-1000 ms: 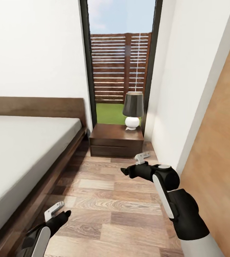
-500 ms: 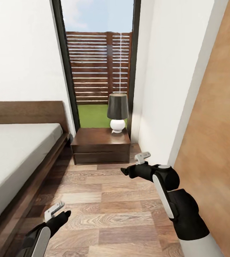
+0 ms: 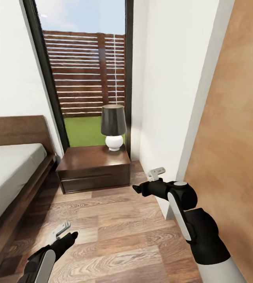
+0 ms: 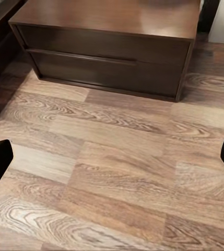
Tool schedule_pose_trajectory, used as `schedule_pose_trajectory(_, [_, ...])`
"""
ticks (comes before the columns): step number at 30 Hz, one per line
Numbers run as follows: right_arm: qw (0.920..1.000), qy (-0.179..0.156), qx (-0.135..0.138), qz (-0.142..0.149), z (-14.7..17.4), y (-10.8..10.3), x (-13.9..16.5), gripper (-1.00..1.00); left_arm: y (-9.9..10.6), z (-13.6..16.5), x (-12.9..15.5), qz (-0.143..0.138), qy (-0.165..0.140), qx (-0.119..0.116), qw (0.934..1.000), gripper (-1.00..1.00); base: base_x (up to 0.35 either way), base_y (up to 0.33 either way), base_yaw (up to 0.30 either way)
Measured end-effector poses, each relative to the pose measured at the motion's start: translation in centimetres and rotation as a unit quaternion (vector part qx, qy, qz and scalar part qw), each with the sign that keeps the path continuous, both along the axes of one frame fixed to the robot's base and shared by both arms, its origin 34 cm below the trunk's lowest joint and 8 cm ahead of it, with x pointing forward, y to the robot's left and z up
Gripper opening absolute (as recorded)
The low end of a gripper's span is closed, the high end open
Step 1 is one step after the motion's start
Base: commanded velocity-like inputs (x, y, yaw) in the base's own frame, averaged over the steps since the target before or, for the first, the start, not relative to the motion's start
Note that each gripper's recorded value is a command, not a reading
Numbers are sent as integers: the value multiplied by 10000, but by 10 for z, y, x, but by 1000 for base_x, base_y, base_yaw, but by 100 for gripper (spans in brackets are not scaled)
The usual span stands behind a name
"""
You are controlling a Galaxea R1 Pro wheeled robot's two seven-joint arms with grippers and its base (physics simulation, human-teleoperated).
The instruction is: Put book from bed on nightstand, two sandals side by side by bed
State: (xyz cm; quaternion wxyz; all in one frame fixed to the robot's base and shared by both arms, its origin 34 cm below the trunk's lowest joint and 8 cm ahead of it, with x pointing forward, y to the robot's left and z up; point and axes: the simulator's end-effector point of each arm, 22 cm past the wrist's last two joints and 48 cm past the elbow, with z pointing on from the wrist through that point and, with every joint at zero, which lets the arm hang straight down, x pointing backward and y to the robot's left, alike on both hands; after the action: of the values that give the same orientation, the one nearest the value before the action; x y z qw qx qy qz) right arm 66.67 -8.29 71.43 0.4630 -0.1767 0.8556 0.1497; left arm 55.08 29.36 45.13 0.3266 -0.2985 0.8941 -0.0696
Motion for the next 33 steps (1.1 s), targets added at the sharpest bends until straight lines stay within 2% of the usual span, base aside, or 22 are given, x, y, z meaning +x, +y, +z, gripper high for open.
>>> schedule_pose_trajectory(12, [10000,-2,-14,32,0,3,-1,100,0,0,0,4,-1,3,10000,100,325,0,-6])
schedule_pose_trajectory(21, [10000,-3,-25,55,-1,4,-2,100,2,1,0,22,-17,12,10000,100,317,86,228])
schedule_pose_trajectory(33, [10000,-2,-27,66,-1,5,-2,100,13,8,-1,161,-107,32,9998,100,273,200,276])
